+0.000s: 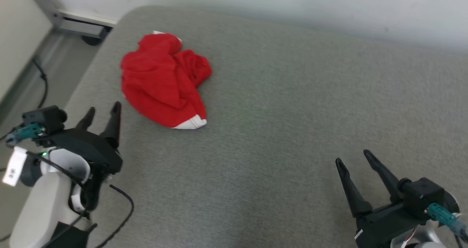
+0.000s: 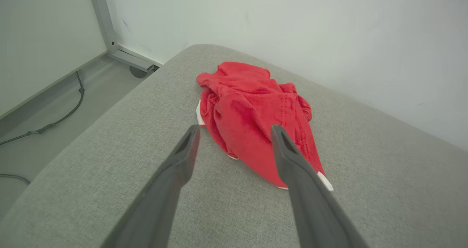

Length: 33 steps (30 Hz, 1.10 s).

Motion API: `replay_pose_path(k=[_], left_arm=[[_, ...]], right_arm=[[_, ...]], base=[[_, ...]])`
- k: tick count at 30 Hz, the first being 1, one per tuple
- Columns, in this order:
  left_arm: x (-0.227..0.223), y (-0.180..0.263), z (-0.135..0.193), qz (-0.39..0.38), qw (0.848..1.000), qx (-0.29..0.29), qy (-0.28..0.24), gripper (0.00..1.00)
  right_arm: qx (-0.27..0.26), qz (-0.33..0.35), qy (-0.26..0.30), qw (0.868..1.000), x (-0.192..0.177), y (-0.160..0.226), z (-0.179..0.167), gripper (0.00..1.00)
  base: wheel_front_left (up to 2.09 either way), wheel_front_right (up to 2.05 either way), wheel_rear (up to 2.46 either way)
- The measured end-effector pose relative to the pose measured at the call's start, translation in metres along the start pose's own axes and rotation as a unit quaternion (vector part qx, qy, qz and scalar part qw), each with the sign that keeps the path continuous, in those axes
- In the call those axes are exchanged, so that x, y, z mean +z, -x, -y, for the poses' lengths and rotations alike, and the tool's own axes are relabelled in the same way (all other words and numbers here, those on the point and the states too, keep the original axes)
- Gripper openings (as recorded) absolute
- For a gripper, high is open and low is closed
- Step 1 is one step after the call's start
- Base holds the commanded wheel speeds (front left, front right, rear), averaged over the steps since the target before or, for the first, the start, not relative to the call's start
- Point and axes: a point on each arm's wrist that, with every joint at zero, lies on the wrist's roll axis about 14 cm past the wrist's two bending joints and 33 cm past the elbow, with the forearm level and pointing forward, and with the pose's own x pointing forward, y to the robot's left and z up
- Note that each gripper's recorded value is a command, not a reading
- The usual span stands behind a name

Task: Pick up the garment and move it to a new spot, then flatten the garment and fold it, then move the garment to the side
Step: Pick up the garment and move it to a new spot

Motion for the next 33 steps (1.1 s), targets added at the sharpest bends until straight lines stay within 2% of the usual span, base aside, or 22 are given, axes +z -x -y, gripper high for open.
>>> replay_pose_path(k=[5,12,18,19,20,21,28,33], left_arm=[[-0.023,-0.031,-0.01,-0.053,0.998,0.038,-0.001,1.0],[-0.052,-0.077,0.018,-0.104,0.994,0.027,0.007,1.0],[-0.094,-0.096,0.011,-0.16,0.985,0.059,-0.002,1.0],[-0.097,-0.1,0.013,-0.164,0.985,0.06,-0.003,0.92],[-0.099,-0.103,0.013,-0.167,0.984,0.061,-0.006,0.38],[-0.1,-0.106,0.014,-0.17,0.984,0.061,-0.008,0.0],[-0.094,-0.111,0.02,-0.163,0.985,0.062,-0.009,0.0],[-0.059,-0.114,0.044,-0.108,0.993,0.034,-0.024,0.0]], right_arm=[[-0.024,0.0,0.011,1.0,0.003,0.001,0.026,1.0],[-0.051,-0.013,0.014,0.999,-0.005,-0.002,0.057,1.0],[-0.07,-0.033,0.006,0.997,-0.021,-0.005,0.075,1.0],[-0.073,-0.039,0.005,0.997,-0.024,-0.004,0.078,1.0],[-0.075,-0.043,0.004,0.996,-0.026,-0.004,0.08,1.0],[-0.078,-0.045,0.003,0.996,-0.028,-0.003,0.081,1.0],[-0.083,-0.045,0.0,0.996,-0.026,-0.002,0.08,1.0],[-0.078,-0.029,-0.012,0.996,-0.016,-0.007,0.068,1.0]], base=[[0.0,0.0,0.0],[0.0,0.0,0.0],[0.0,0.0,0.0],[0.0,0.0,0.0],[0.0,0.0,0.0],[0.0,0.0,0.0],[0.0,0.0,0.0],[0.0,0.0,0.0]])
